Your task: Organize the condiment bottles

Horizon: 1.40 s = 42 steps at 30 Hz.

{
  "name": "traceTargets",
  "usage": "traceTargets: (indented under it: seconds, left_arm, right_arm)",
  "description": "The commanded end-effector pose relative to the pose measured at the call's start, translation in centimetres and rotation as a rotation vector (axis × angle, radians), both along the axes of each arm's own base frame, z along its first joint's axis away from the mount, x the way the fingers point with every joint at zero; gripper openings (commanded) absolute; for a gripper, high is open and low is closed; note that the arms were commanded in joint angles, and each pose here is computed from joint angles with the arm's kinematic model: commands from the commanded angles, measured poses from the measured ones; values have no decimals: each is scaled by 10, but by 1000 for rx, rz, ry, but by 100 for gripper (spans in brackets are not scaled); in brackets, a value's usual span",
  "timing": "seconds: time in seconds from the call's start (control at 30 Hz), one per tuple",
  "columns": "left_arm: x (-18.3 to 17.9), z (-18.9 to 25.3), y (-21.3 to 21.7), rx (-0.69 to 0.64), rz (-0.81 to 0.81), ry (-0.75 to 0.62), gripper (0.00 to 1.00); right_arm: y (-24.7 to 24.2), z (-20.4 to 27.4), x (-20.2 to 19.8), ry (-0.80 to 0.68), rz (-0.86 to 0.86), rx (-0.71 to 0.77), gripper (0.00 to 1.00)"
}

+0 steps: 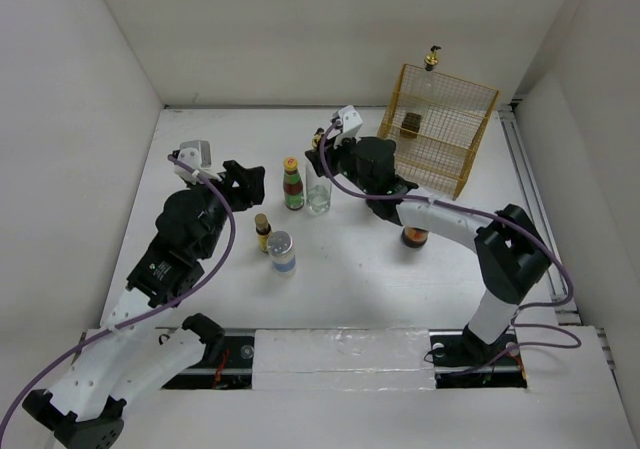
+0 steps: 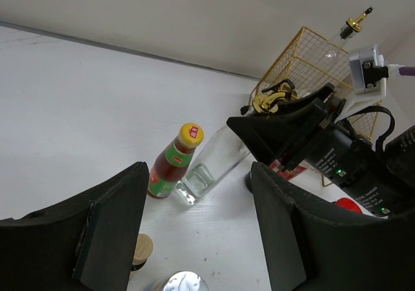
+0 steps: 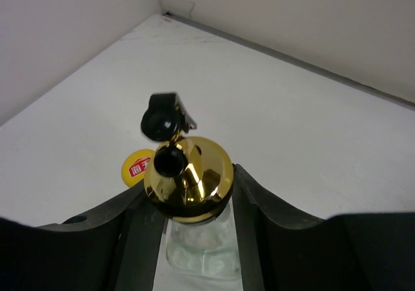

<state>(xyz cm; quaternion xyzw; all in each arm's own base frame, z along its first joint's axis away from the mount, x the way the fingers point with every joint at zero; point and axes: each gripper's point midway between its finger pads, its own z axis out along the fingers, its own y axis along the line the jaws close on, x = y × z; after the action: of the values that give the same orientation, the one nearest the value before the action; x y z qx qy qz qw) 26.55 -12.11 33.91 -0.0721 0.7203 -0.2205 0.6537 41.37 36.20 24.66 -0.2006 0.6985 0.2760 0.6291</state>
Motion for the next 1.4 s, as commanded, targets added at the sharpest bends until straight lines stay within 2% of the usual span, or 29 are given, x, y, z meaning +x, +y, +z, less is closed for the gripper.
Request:
traceTargets:
  seconds: [0.0, 0.07, 0.1, 0.17, 0.23, 0.3, 0.4, 0.47, 0.53, 0.57, 0.77, 0.93, 1.1, 1.37]
  left_arm:
    - [-1, 16, -4, -14, -26, -48, 60]
    - [-1, 16, -4, -14, -26, -48, 60]
    - [-1, 16, -4, -14, -26, -48, 60]
    - [-1, 16, -4, -14, -26, -48, 60]
    - [-1, 16, -4, -14, -26, -48, 60]
    - [-1, 16, -4, -14, -26, -48, 60]
    - [1, 13, -5, -10, -26, -40, 60]
    - [1, 13, -5, -10, -26, -40, 60]
    - [1, 13, -5, -10, -26, -40, 60]
    - [1, 13, -5, -10, -26, -40, 60]
    - [1, 13, -5, -10, -26, -40, 60]
    - [1, 13, -5, -10, -26, -40, 60]
    - [1, 9, -6, -5, -26, -33, 60]
    - [4, 6, -5, 10, -14, -27, 60]
  right_arm:
    - [5, 44, 11, -104, -45, 112, 48]
    - [11, 45, 10, -109, -36, 118, 42]
    - [9, 45, 11, -109, -49, 118, 29]
    - [8, 66, 7, -142, -64, 152, 20]
    - [6, 86, 1, -166, -73, 180, 19]
    - [1, 127, -4, -224, -73, 226, 19]
    - [-17, 178, -9, -268, -126, 255, 18]
    - [-35, 227, -19, -348, -157, 295, 18]
    - [-52, 250, -23, -379, -213, 302, 18]
    - [-65, 278, -29, -423, -242, 316, 18]
    - [-172, 345, -17, -508, -515, 364, 18]
    - [-260, 369, 7, -540, -755, 355, 16]
    - [-313, 375, 28, -553, -892, 318, 16]
    - [-357, 371, 61, -561, -971, 254, 15]
